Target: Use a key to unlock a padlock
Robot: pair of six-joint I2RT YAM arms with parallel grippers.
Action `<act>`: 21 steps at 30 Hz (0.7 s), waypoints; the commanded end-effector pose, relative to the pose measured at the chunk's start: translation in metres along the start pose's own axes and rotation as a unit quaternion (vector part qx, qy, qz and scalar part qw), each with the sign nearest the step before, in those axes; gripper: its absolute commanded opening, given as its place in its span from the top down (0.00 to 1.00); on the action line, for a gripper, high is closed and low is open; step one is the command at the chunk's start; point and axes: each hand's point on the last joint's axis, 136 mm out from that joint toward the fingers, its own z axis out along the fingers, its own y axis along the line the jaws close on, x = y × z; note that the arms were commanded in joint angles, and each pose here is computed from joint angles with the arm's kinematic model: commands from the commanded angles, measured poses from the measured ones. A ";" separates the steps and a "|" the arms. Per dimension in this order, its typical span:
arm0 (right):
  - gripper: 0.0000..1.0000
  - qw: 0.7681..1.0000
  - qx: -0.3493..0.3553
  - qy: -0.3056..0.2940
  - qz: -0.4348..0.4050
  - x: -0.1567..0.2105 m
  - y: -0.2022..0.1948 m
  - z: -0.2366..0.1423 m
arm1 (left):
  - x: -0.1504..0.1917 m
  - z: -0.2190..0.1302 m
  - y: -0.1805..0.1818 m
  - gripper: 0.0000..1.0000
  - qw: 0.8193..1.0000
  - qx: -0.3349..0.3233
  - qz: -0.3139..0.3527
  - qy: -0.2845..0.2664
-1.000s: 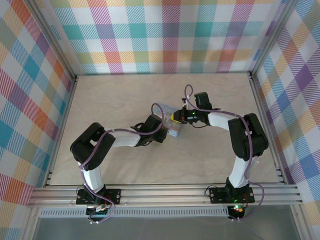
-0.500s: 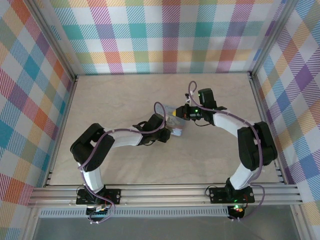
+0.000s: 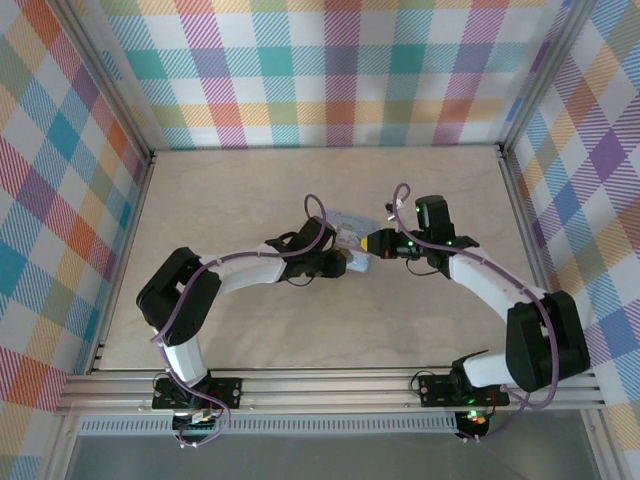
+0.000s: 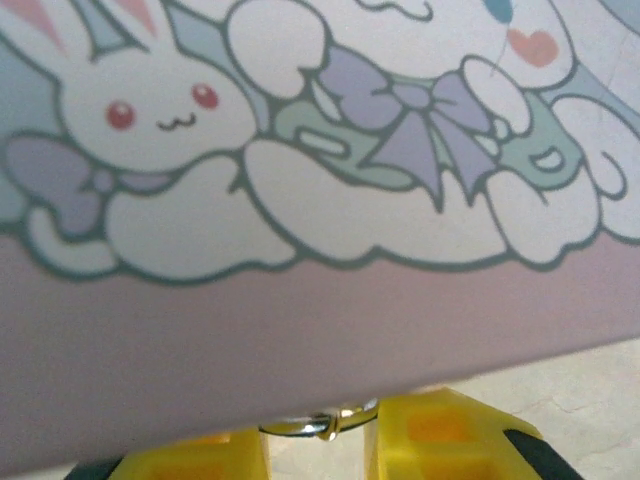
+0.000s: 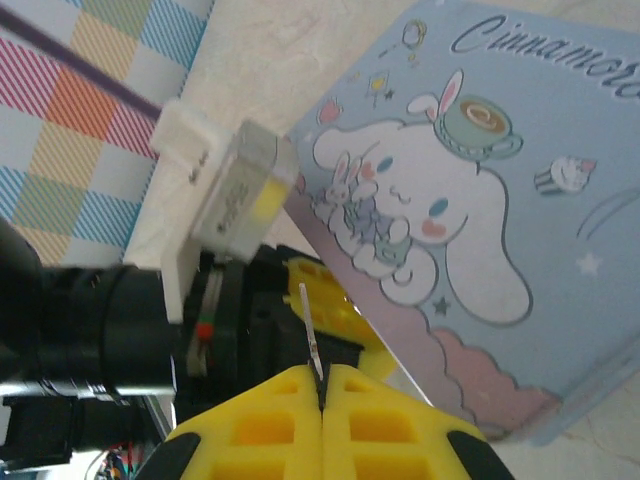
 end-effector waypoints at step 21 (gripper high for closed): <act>0.98 0.996 0.010 -0.018 -0.090 0.073 -0.009 -0.011 | -0.030 -0.028 -0.059 0.84 0.992 0.063 -0.103 0.033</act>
